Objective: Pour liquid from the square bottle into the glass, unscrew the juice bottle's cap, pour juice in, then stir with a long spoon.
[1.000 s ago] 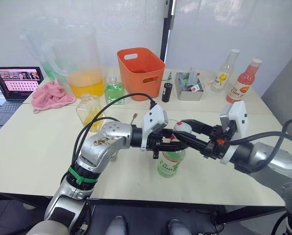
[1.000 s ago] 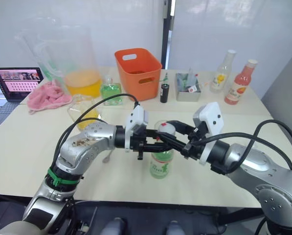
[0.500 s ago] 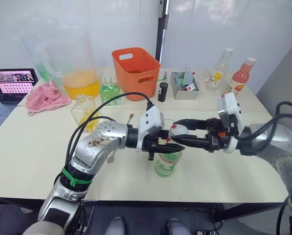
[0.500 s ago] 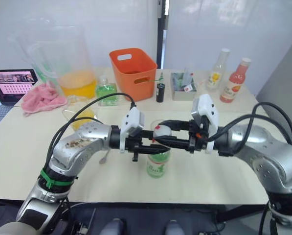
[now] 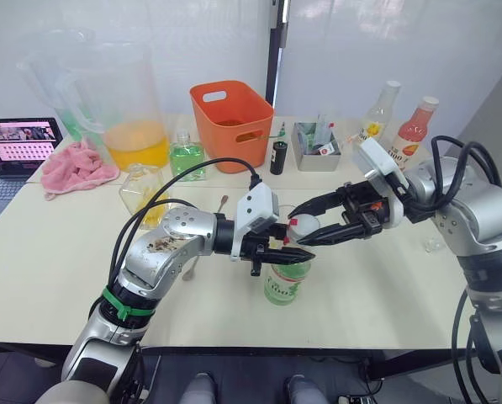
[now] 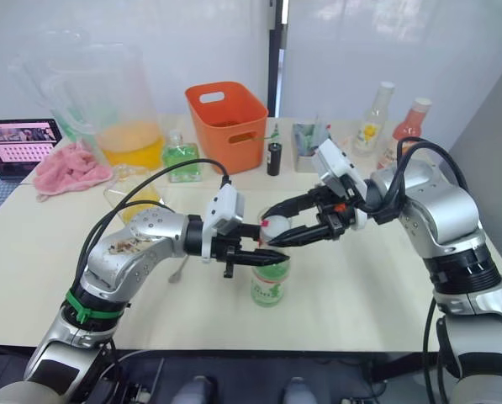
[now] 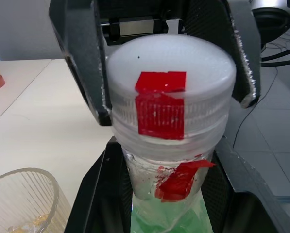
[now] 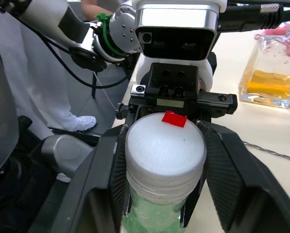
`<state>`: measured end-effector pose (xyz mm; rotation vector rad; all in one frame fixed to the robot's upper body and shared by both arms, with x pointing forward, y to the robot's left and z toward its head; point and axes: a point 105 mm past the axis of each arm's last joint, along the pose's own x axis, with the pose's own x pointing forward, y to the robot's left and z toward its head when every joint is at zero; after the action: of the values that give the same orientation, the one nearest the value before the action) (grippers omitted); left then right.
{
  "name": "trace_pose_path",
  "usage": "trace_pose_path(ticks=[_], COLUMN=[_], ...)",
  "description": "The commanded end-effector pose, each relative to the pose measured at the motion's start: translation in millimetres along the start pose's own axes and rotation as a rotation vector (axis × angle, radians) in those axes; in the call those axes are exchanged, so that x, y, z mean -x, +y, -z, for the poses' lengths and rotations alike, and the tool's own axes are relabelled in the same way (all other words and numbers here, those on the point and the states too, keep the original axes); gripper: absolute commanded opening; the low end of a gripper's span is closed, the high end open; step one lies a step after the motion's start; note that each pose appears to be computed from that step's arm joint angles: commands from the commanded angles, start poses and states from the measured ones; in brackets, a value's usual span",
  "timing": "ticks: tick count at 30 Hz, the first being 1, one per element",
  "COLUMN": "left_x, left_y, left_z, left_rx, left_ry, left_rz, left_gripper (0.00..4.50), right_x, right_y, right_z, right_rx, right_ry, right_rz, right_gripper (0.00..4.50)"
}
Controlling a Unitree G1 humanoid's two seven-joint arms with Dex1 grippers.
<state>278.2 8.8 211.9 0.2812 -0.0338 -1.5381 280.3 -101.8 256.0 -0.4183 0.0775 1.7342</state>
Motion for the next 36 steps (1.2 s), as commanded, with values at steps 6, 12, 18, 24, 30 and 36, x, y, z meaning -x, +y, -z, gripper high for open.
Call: trace_pose_path(ticks=[6,12,18,24,30,36], left_x=[-2.9,-4.6,-8.5,-15.6,-18.8,-19.1], left_y=[-5.2,-5.7,-4.1,-6.9,-6.5,-6.8], left_z=[-3.9,-1.1,1.3,2.3,2.2,3.2], left_rx=[0.008,0.035,0.049,0.075,0.074,0.075], left_ry=[-0.014,-0.015,-0.022,-0.035,-0.036,-0.027], left_rz=[0.011,0.008,0.010,0.044,0.058,0.064], left_gripper=[1.43,1.43,1.43,1.43,1.43,1.43], right_x=[19.6,31.1,31.1,12.1,3.8,-1.7], right_y=[4.8,17.6,28.6,42.7,47.3,39.8], right_z=[-21.6,-31.0,-23.8,-11.0,-4.3,0.4], right_rx=[0.004,-0.029,-0.062,-0.106,-0.125,-0.147], right_ry=[-0.064,-0.201,-0.250,-0.249,-0.234,-0.226], right_rz=[0.077,0.288,0.492,0.635,0.679,0.712], right_gripper=[4.48,4.48,4.48,4.48,4.48,4.48])
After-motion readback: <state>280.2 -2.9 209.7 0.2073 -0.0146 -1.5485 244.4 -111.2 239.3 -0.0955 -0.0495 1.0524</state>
